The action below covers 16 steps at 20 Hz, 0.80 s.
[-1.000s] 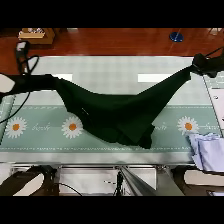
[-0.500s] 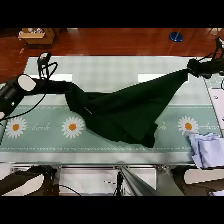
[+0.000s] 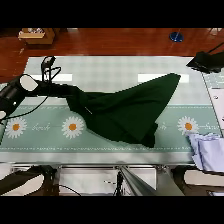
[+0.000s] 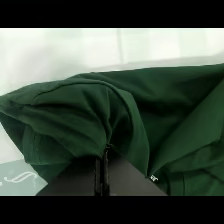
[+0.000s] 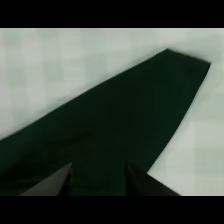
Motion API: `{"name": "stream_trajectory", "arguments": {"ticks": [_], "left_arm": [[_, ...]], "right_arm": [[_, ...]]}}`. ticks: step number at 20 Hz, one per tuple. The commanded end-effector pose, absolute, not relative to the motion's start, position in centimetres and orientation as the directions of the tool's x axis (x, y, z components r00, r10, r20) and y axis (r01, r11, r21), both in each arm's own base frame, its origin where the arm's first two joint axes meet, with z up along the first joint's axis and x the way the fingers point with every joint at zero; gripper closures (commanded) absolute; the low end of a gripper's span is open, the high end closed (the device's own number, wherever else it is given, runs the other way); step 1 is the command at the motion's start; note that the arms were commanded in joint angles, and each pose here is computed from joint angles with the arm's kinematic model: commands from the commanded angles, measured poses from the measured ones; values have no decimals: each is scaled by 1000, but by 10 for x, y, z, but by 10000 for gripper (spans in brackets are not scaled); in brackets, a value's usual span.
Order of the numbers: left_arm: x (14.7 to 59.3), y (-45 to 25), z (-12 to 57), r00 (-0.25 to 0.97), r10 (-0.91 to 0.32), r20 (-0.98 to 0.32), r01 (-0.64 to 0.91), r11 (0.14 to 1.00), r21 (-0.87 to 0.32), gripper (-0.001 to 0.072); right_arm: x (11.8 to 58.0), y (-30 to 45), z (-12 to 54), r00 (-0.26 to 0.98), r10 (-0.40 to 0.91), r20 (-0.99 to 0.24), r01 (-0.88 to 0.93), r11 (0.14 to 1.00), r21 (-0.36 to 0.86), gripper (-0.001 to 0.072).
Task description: Fold the shirts.
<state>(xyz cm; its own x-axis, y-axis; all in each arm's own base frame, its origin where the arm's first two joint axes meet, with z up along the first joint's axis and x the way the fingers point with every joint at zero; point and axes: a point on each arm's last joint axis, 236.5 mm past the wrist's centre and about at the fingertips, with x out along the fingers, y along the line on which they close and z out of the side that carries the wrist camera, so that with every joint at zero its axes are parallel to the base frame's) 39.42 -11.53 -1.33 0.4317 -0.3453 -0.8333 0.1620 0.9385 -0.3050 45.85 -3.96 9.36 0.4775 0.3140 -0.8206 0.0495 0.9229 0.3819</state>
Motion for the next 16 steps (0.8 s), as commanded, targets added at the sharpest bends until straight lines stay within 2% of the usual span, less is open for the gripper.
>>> {"name": "stream_trajectory", "arguments": {"ticks": [1,4,10,13,14,16], "left_arm": [[392,-115,-15,420,-347,-839,163,938,-306,683],[392,-115,-15,420,-347,-839,163,938,-306,683],[392,-115,-15,421,-346,-839,185,938,-294,683],[392,-115,-15,421,-346,-839,185,938,-294,683],[392,-115,-15,421,-346,-839,185,938,-294,683],[392,-115,-15,422,-345,-838,185,938,-293,683]], "right_arm": [[387,-3,121,304,420,-855,-31,902,432,266],[348,36,115,189,558,-808,-42,827,561,262],[250,104,21,-159,590,-792,-45,797,602,258],[232,113,-9,-207,571,-794,-40,806,590,201],[227,115,-15,-218,579,-786,-21,802,597,145],[212,117,-25,-256,583,-771,9,799,601,143]]}}
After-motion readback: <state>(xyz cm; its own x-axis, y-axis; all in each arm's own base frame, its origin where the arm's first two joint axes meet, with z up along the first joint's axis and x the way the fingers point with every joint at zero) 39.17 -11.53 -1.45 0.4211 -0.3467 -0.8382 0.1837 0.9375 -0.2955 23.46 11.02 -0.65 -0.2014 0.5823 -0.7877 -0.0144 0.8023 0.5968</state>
